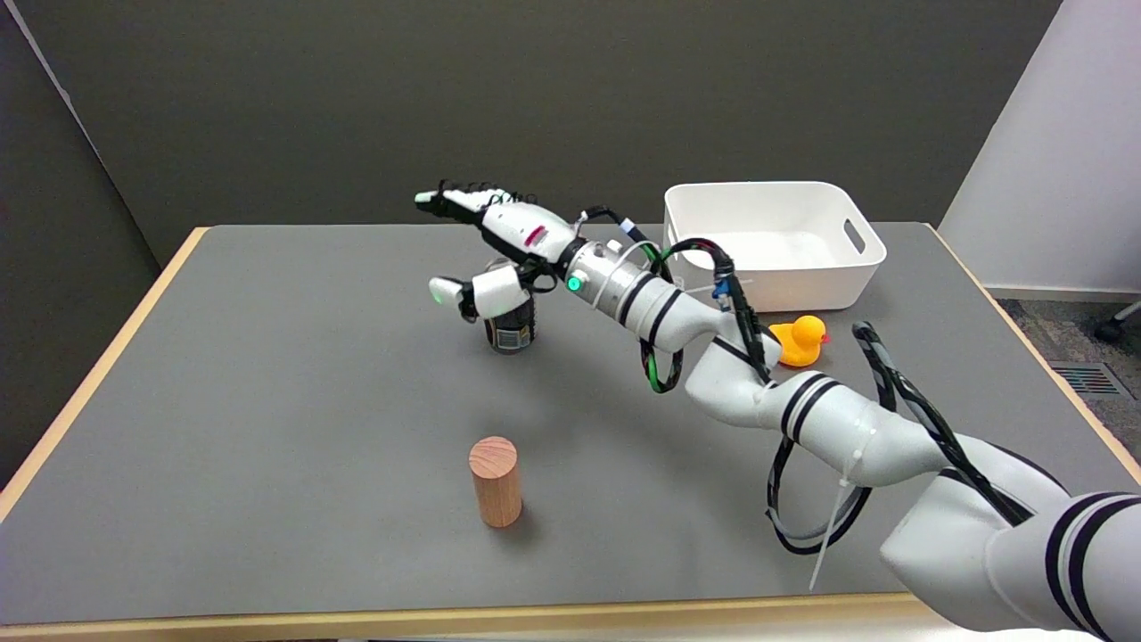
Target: Pick up the black can.
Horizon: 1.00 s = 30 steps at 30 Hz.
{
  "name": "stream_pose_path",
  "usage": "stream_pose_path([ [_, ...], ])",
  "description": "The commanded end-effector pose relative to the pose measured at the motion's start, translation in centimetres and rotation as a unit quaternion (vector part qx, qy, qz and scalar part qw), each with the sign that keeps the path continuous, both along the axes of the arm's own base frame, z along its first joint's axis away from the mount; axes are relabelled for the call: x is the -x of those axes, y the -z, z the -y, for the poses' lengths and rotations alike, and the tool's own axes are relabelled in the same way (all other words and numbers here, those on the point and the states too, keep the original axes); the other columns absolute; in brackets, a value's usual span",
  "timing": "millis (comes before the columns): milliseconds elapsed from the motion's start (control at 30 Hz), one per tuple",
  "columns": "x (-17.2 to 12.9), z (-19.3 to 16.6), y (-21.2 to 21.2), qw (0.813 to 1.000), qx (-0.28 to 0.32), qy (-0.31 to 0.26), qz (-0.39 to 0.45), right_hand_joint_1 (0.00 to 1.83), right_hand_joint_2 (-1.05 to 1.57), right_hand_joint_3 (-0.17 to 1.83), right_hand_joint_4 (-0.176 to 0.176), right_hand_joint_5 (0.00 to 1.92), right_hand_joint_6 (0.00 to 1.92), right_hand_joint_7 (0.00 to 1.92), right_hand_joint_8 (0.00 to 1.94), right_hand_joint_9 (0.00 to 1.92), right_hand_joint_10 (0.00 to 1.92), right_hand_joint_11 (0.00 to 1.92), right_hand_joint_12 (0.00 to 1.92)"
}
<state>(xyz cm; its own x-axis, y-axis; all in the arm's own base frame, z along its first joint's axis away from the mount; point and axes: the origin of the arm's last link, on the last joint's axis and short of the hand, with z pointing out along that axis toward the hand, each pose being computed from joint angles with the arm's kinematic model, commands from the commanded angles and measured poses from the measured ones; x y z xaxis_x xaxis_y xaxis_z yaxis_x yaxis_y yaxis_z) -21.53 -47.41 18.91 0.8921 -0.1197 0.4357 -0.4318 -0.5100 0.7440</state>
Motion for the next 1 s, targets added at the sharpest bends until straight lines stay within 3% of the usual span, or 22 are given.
stream_pose_path([
  [33, 2.0, 0.5, 1.0, 0.978, -0.002, -0.013, -0.208, 0.47, 0.62, 0.89, 0.012, 0.11, 0.32, 0.21, 0.27, 0.11, 0.6, 0.0, 0.84],
  [233, 2.1, 0.8, 0.6, 0.975, 0.001, -0.012, -0.22, 0.44, 0.58, 0.97, 0.02, 0.09, 0.4, 0.19, 0.34, 0.1, 0.63, 0.0, 0.89],
  [333, 2.0, 1.1, 0.2, 0.975, 0.006, -0.01, -0.222, 0.45, 0.63, 0.88, 0.026, 0.14, 0.33, 0.23, 0.26, 0.13, 0.6, 0.0, 0.88],
  [633, -0.8, 2.8, -0.8, 0.973, 0.023, -0.034, -0.227, 0.44, 0.59, 0.98, 0.036, 0.13, 0.42, 0.21, 0.35, 0.13, 0.63, 0.0, 0.91],
  [1000, 1.6, 2.2, -1.6, 0.971, 0.03, -0.004, -0.236, 0.44, 0.61, 0.99, 0.042, 0.16, 0.44, 0.24, 0.35, 0.15, 0.63, 0.0, 0.96],
])
